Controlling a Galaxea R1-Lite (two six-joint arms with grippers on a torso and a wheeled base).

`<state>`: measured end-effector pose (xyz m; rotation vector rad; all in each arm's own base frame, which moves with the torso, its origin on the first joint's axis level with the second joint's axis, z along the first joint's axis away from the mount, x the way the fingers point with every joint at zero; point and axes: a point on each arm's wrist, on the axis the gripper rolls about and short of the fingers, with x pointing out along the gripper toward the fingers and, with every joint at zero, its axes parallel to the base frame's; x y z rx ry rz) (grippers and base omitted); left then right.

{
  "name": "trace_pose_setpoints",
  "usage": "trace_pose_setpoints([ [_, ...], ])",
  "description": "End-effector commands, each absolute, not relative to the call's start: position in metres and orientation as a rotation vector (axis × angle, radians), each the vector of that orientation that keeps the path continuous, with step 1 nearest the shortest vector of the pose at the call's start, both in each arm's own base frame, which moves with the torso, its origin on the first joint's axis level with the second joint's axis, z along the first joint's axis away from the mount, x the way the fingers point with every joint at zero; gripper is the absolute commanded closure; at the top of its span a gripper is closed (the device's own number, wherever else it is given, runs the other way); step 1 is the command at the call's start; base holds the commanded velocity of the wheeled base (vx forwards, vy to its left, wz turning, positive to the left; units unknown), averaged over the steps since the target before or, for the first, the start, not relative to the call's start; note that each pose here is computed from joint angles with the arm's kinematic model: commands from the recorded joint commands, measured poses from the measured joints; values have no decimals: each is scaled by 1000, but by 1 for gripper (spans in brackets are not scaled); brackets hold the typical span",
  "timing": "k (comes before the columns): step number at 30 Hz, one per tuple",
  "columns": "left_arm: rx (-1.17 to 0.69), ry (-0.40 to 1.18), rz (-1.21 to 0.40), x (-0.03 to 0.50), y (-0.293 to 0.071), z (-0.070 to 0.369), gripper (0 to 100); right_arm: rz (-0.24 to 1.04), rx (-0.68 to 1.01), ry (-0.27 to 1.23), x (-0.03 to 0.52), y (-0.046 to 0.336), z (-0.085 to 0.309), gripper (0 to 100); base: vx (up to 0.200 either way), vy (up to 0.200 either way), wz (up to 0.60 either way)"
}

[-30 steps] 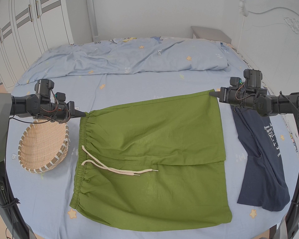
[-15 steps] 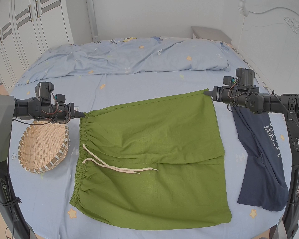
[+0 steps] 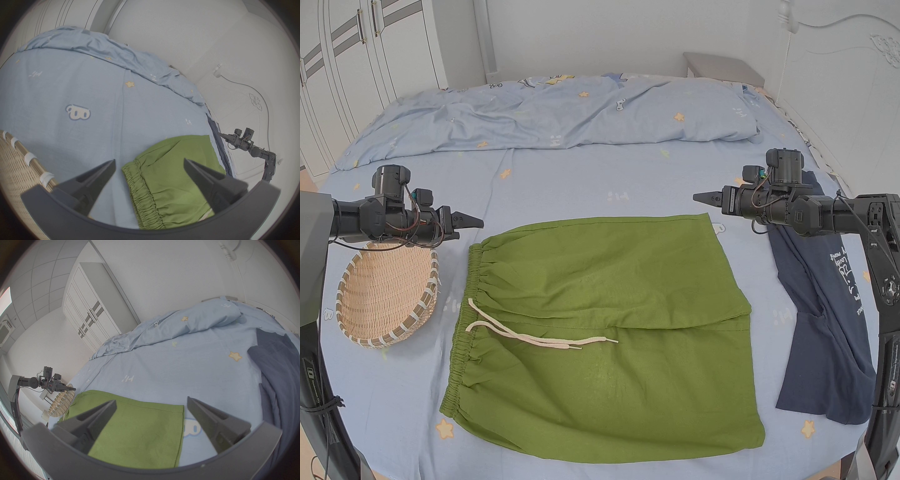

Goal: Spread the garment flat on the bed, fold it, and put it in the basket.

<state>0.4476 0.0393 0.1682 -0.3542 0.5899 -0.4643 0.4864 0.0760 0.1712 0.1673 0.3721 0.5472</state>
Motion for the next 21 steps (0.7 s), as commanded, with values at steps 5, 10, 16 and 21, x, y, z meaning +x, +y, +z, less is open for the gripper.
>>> trace_pose_setpoints([
  [5,-357,593,-472,439,35,174,0,524,182,394,474,65,176,0,0,0,0],
  [10,-338,547,-509,392,22,216,0,451,194,443,411,45,201,0,0,0,0],
  [16,-358,619,-546,329,0,217,0,424,260,511,321,34,195,0,0,0,0],
  [21,-428,792,-508,275,1,173,0,427,316,494,266,32,182,0,0,0,0],
])
